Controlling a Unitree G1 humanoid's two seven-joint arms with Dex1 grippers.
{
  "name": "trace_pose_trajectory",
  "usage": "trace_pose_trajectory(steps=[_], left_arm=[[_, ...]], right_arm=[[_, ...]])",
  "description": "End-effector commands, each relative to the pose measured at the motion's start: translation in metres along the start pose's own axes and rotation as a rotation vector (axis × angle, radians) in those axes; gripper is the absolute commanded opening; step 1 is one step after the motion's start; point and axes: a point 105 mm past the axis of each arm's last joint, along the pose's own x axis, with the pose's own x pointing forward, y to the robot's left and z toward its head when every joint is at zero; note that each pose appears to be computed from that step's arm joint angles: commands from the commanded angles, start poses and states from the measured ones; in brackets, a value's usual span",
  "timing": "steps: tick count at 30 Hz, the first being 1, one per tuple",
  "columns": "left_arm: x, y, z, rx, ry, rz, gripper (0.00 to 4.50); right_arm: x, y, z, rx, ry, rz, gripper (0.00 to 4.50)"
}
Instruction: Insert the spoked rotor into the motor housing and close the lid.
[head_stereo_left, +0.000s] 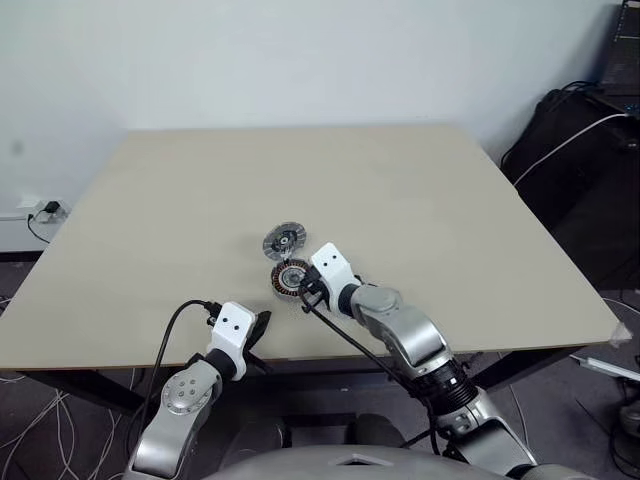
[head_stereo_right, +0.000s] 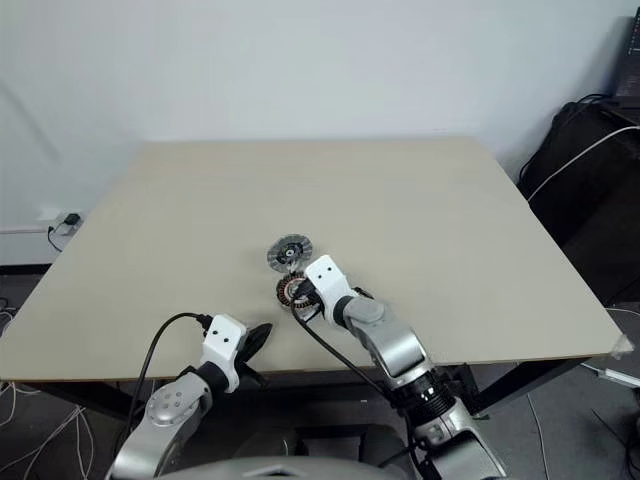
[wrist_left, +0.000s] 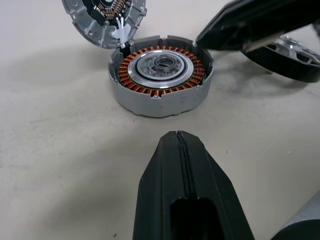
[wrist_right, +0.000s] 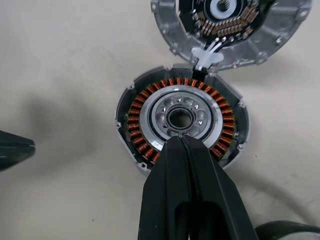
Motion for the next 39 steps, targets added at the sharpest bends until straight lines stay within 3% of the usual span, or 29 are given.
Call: trace_pose_trajectory(steps=[1,16,39], left_arm=[[-0.001,0.002,0.014,0.009,-0.06,0.014,0.0],[-0.003,0.003,0.011,-0.006,-0.055,0.029,0.0],[-0.002,0.0,0.011,-0.016,-0.05,0.026,0.0]], right_arm=[[0.005,0.003,0.014,-0.02,-0.034,0.014,0.02],[0.025,0.008,0.018,-0.026,-0.024,0.034,0.02],[0.029,0.004,0.028,-0.048,-0.054,0.028,0.02]])
